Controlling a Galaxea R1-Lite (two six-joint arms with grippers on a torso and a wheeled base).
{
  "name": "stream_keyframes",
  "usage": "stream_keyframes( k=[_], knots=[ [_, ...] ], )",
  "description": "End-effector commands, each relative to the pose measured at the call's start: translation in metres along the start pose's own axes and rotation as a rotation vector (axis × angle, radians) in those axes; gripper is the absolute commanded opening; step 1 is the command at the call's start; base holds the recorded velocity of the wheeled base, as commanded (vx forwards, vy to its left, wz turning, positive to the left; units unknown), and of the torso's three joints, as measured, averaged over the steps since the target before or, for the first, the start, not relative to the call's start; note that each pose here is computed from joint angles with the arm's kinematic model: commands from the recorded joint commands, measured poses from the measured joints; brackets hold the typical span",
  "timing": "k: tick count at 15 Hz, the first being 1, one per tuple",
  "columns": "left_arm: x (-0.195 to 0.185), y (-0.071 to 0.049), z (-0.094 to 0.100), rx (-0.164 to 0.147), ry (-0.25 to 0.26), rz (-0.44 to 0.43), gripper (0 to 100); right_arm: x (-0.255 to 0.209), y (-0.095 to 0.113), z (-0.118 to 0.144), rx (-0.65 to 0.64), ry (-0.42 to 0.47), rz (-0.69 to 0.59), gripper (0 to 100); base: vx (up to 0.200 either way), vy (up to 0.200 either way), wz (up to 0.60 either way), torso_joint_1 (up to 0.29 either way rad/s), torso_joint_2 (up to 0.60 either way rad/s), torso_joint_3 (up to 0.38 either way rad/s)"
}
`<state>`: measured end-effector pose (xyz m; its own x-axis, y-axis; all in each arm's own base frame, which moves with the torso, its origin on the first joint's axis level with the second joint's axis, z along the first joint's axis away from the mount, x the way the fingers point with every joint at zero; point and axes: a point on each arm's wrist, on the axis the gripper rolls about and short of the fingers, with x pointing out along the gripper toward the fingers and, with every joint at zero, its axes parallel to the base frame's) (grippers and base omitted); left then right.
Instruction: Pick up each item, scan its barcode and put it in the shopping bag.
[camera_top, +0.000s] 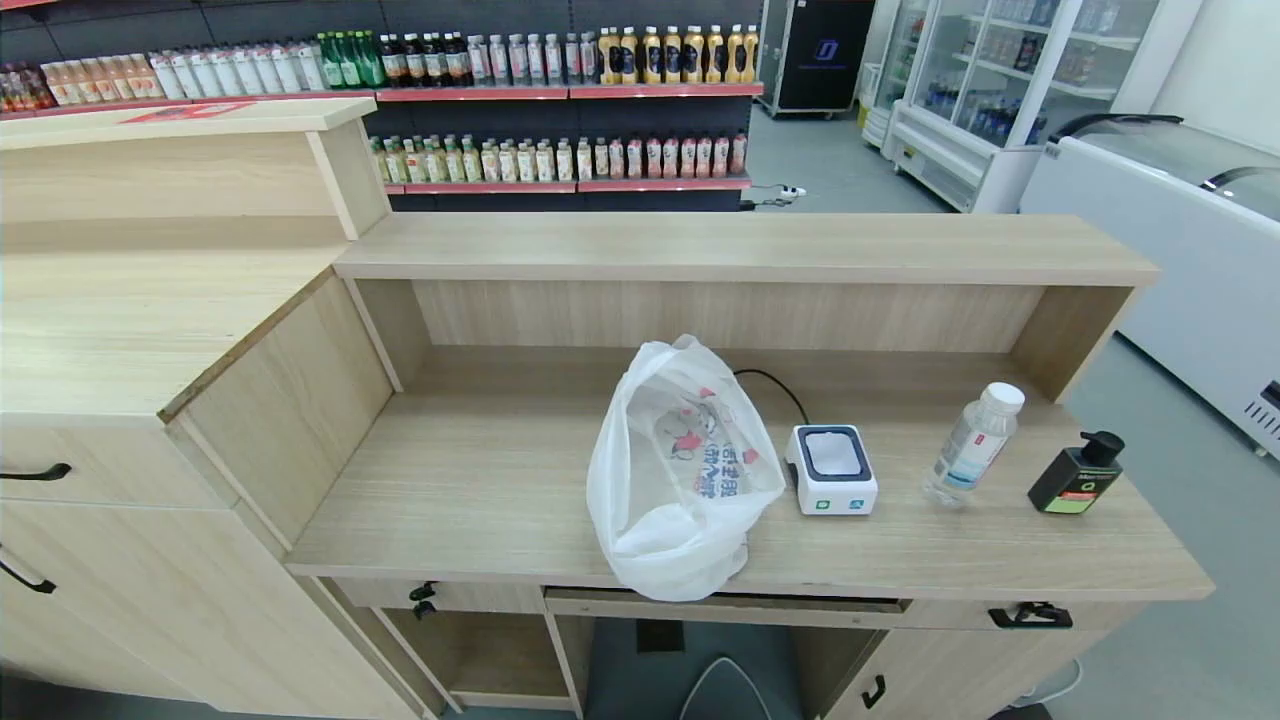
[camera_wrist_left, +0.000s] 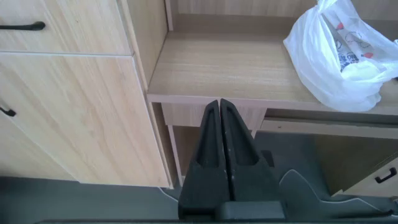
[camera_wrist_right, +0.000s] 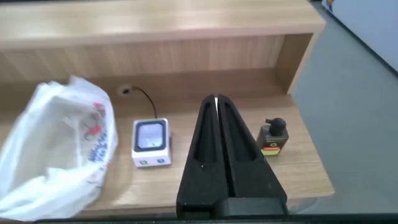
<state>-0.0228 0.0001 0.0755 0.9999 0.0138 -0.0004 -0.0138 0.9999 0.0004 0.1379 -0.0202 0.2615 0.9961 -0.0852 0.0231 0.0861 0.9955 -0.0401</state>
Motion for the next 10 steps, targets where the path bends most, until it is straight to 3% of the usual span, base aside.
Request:
stream_keyframes(
  k=[1, 7, 10],
  knots=[
    [0.000, 0.000, 0.000, 0.000, 0.000, 0.002, 0, 0.055, -0.013, -0.031, -0.045, 0.142, 0.001, 100, 0.000, 0.000, 0.00, 0.000, 0.00, 0.000],
    [0.000, 0.000, 0.000, 0.000, 0.000, 0.002, 0, 0.099, -0.022, -0.094, -0.032, 0.234, 0.019, 100, 0.000, 0.000, 0.00, 0.000, 0.00, 0.000],
    [0.000, 0.000, 0.000, 0.000, 0.000, 0.002, 0, 0.113, -0.039, -0.125, -0.009, 0.340, -0.034, 100, 0.000, 0.000, 0.00, 0.000, 0.00, 0.000]
  ],
)
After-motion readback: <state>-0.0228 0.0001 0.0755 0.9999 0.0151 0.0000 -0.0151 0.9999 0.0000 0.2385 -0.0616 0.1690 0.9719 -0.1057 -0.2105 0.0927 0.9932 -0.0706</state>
